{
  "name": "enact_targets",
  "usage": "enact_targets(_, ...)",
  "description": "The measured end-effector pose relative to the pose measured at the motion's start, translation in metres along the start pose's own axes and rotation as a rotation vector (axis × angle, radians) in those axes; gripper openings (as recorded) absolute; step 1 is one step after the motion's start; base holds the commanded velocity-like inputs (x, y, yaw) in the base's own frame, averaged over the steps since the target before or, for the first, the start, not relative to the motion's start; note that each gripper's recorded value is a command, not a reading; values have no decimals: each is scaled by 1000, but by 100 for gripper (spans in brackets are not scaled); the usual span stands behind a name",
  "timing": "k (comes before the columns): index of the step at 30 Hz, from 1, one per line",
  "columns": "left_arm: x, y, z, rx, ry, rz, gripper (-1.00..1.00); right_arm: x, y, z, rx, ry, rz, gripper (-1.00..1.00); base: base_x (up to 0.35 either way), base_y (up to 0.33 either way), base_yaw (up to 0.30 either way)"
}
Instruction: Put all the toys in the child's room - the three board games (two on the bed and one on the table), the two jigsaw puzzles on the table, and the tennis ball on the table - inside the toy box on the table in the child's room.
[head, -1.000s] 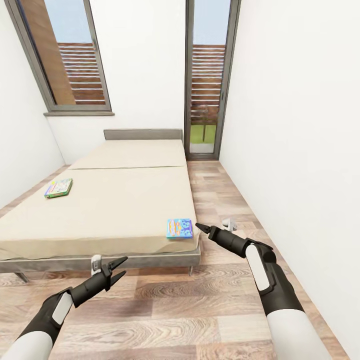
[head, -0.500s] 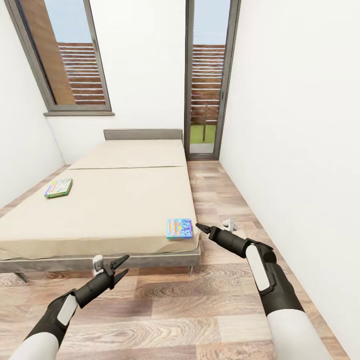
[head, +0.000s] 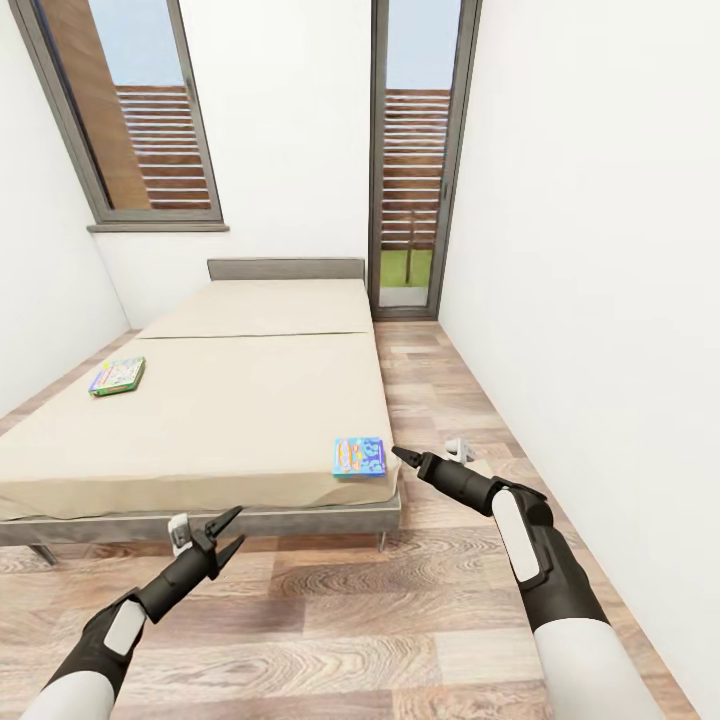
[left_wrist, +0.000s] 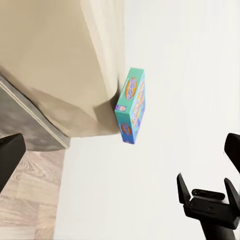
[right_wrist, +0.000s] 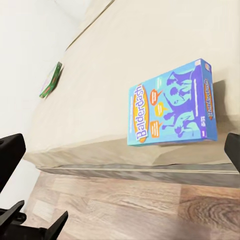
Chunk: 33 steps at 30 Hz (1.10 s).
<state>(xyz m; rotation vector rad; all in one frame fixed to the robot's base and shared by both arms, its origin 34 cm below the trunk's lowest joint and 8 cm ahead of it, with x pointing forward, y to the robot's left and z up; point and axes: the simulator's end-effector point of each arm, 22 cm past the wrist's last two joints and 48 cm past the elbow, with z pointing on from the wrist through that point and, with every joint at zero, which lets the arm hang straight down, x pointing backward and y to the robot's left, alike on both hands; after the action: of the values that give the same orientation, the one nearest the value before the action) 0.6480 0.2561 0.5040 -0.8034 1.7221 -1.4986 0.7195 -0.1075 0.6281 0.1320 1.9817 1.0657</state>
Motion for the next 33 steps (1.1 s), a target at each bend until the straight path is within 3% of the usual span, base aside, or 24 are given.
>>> enact_targets(6, -1, 8, -2, -33, -7, -8, 100, 0, 0, 0, -1, 0, -1, 100, 0, 0, 0)
enact_targets(11, 2, 28, -2, -121, 4, -23, 100, 1, 1, 1, -2, 1, -1, 100, 0, 0, 0)
enact_targets(15, 16, 45, 0, -182, 28, -62, 100, 0, 1, 0, -2, -1, -3, 100, 0, 0, 0)
enact_targets(33, 36, 49, 12, -182, 29, -89, 100, -2, 1, -1, -2, -5, -4, 100, 0, 0, 0)
